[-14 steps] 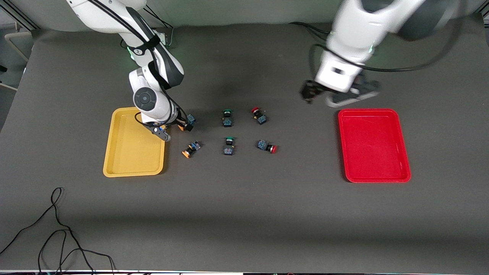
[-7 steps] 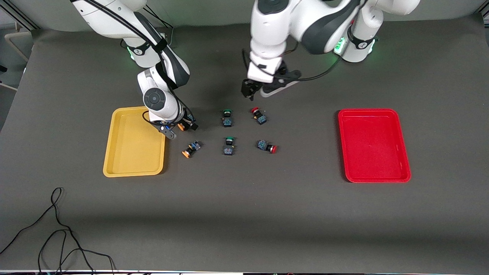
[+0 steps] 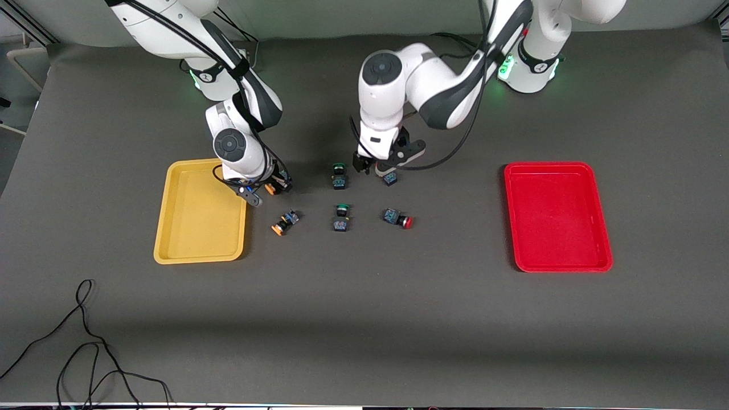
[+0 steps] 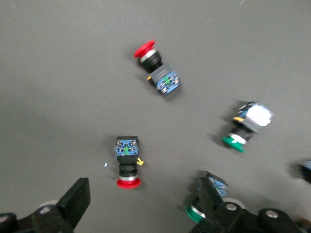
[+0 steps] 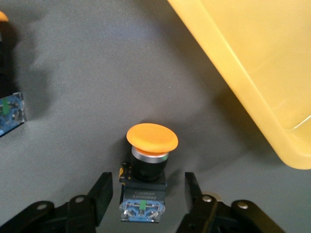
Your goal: Place red and yellow buttons in trays
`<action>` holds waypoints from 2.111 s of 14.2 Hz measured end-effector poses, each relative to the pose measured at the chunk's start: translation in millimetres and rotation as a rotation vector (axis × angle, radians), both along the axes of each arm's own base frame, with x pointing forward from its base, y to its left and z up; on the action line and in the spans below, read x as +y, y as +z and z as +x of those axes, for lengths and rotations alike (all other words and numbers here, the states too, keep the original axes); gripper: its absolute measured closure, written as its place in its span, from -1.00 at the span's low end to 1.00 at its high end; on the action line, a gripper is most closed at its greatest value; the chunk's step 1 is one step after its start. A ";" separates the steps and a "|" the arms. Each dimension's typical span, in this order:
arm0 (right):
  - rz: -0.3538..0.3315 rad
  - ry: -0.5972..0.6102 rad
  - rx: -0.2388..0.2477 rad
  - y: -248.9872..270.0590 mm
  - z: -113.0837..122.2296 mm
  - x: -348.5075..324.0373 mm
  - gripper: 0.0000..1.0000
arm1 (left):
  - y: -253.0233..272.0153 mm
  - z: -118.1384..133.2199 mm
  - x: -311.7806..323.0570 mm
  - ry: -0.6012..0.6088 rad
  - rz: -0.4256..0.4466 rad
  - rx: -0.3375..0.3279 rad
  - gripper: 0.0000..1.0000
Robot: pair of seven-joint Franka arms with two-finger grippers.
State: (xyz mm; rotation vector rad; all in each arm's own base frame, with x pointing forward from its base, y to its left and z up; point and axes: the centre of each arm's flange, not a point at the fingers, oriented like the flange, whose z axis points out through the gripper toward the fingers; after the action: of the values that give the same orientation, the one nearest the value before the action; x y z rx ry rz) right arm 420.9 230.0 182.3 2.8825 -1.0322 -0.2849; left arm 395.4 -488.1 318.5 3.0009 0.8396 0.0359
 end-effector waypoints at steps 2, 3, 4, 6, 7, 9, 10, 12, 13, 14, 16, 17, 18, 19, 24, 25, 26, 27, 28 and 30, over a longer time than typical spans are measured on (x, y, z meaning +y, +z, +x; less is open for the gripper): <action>0.002 -0.001 -0.005 -0.2 0.6 0.2 0.16 | -33.4 -14.0 6.7 -0.014 0.026 0.010 -1.00; 0.003 -0.001 -0.007 0.3 0.8 0.3 0.22 | -46.8 -17.8 8.9 -0.019 0.039 0.010 -1.00; 0.004 -0.001 -0.009 0.6 1.2 0.4 0.22 | -61.2 -19.6 10.5 -0.028 0.050 0.005 -1.00; 0.006 -0.001 -0.014 6.1 3.8 1.1 0.22 | -94.0 -19.7 11.6 -0.037 0.054 0.009 -1.00; 0.003 -0.002 -0.012 13.6 5.7 0.6 0.22 | -105.8 -19.3 12.4 -0.037 0.053 0.016 -1.00; -0.008 -0.008 -0.001 49.8 13.6 -4.2 0.22 | -120.9 -18.8 14.4 -0.034 0.056 0.027 -0.96; -0.010 -0.008 -0.004 75.7 17.2 -9.8 0.22 | -125.3 -18.9 15.2 -0.033 0.059 0.031 -0.91; -0.002 0.005 -0.023 127.4 23.9 -37.0 0.22 | -128.5 -18.2 16.1 -0.031 0.061 0.034 -0.50; 0.010 0.018 -0.031 149.6 28.0 -60.4 0.22 | -128.1 -17.0 16.5 -0.029 0.060 0.032 -0.29; 0.028 0.033 -0.035 167.8 32.2 -89.5 0.22 | -127.4 -14.8 17.2 -0.025 0.058 0.030 -0.02; 0.072 0.048 -0.035 187.7 37.7 -153.5 0.22 | -125.2 -10.4 17.8 -0.019 0.054 0.026 0.19; 0.087 0.047 -0.030 186.8 37.7 -177.1 0.22 | -123.6 -7.9 17.8 -0.016 0.052 0.022 0.19; 0.091 0.042 -0.020 179.5 36.2 -189.3 0.22 | -120.6 -3.2 18.0 -0.010 0.046 0.017 0.19; 0.089 0.039 -0.016 167.3 34.2 -194.1 0.22 | -113.8 4.9 18.2 0.001 0.038 0.008 0.19; 0.064 0.078 -0.032 73.6 18.6 -229.8 0.22 | -16.0 54.0 44.0 -0.116 0.006 0.006 0.19; 0.056 0.079 -0.027 61.7 16.8 -235.1 0.22 | 5.4 61.9 58.8 -0.168 -0.001 0.027 0.19; 0.049 0.079 -0.021 52.8 16.2 -238.0 0.22 | 25.0 71.6 79.1 -0.221 -0.002 0.051 0.19; 0.044 0.084 -0.017 45.7 16.2 -238.8 0.22 | 40.7 83.5 105.6 -0.271 0.001 0.076 0.19; 0.040 0.095 -0.010 39.4 15.6 -239.1 0.22 | 51.5 95.8 137.2 -0.318 0.005 0.100 0.19; 0.034 0.108 -0.007 30.3 15.3 -240.7 0.22 | 56.4 116.3 208.8 -0.401 0.013 0.145 0.19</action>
State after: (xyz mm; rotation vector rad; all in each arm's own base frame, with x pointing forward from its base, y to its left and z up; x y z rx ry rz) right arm 436.2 -10.7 212.6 2.9588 -0.8768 -0.2894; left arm 511.7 -279.2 374.9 3.1493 0.2288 -0.1864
